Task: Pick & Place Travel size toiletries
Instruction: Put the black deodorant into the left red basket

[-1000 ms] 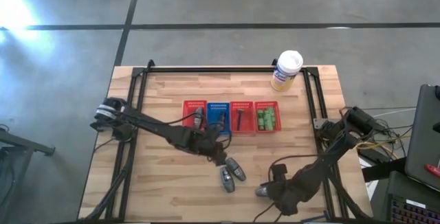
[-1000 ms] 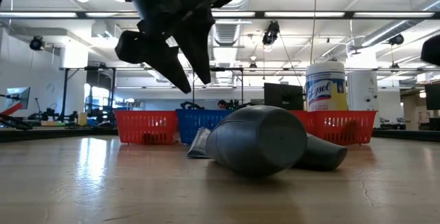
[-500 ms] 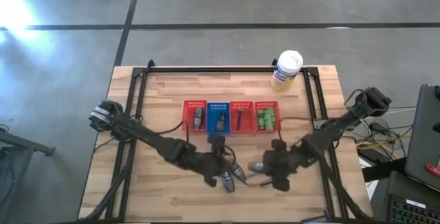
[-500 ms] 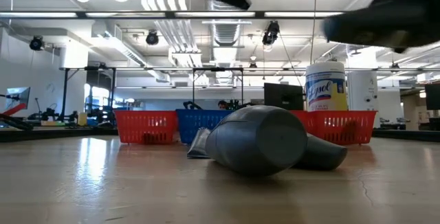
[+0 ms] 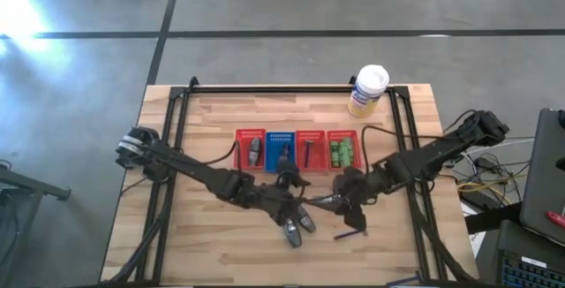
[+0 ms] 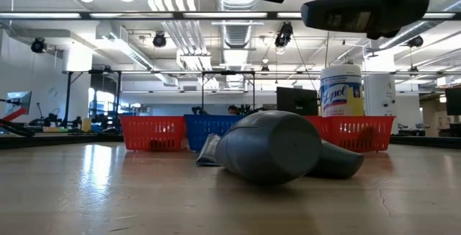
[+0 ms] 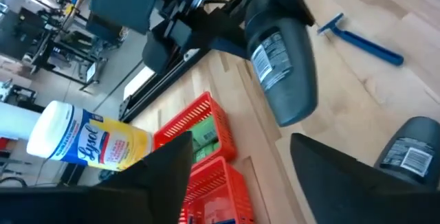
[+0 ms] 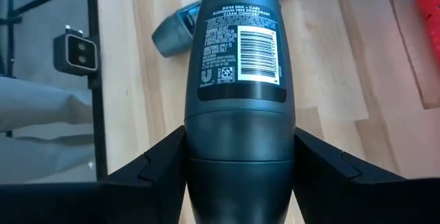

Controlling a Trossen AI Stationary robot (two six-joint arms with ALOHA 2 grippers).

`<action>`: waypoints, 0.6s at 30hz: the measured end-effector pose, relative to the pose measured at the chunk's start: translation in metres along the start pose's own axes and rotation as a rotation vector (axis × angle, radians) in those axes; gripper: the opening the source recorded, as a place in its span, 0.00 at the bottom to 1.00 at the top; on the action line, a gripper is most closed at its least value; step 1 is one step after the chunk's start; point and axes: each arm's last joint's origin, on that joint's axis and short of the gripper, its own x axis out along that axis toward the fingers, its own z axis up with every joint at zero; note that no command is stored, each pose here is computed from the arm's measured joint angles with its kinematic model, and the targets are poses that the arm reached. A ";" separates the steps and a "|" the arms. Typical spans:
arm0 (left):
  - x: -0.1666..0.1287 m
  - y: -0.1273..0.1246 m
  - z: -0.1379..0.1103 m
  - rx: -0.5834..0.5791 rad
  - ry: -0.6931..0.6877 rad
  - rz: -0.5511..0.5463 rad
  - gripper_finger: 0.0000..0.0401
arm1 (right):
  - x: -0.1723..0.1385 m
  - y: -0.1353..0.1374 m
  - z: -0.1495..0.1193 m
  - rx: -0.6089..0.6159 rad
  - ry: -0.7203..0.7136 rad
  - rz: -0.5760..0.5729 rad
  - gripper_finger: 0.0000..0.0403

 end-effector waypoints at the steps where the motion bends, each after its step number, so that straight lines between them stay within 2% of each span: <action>1: 0.000 0.000 0.000 0.006 -0.003 -0.001 0.66 | -0.001 -0.001 0.001 0.004 0.001 0.005 0.49; 6: 0.003 -0.002 0.003 -0.006 -0.067 -0.051 0.76 | -0.002 -0.004 0.005 0.019 -0.017 0.008 0.50; 14: 0.024 -0.011 0.004 0.055 -0.111 0.024 0.78 | -0.005 -0.004 0.019 0.042 -0.109 0.054 0.49; 18: 0.027 -0.010 0.006 0.077 -0.115 0.100 0.77 | -0.007 -0.003 0.021 0.041 -0.118 0.062 0.50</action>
